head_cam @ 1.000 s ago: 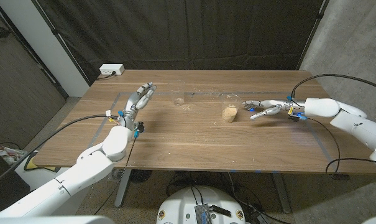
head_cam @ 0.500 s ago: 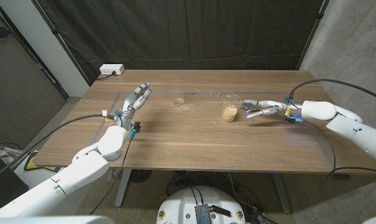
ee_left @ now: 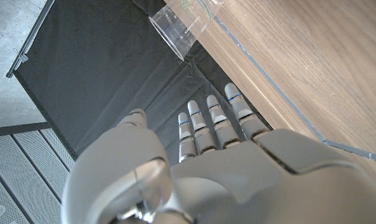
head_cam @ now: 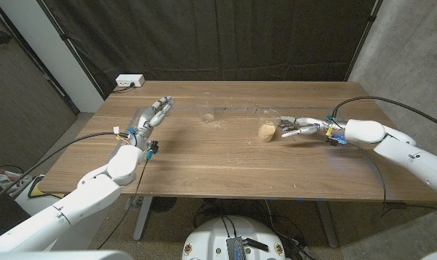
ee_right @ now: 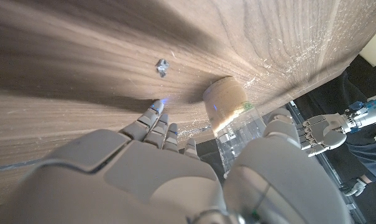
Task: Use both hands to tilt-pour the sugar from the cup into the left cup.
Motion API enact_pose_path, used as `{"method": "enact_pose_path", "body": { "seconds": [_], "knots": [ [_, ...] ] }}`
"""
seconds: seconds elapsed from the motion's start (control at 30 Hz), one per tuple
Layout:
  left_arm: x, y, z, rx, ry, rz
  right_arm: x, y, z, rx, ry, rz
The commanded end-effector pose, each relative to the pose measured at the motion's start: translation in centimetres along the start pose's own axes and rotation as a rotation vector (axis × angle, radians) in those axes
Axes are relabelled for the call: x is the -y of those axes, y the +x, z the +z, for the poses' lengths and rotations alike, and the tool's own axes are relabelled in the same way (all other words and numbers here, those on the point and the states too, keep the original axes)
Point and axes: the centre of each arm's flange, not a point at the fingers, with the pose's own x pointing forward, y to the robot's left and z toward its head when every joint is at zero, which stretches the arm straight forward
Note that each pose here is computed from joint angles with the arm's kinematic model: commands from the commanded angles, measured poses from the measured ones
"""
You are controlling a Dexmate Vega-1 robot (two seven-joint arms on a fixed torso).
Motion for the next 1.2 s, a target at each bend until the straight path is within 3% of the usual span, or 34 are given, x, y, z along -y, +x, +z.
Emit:
{"method": "enact_pose_path", "body": {
  "seconds": [0.03, 0.7, 1.2],
  "knots": [
    [-1.2, 0.5, -0.4, 0.002, -0.004, -0.01, 0.5, 1.1, 2.1, -0.016, 0.01, -0.016],
    [-2.7, 1.9, -1.5, 0.002, -0.011, -0.039, 0.2, 1.9, 4.0, -0.006, 0.06, -0.115],
    [-3.7, 2.6, -2.3, 0.015, -0.023, -0.058, -1.1, 3.8, 5.9, 0.031, 0.101, -0.089]
  ]
}}
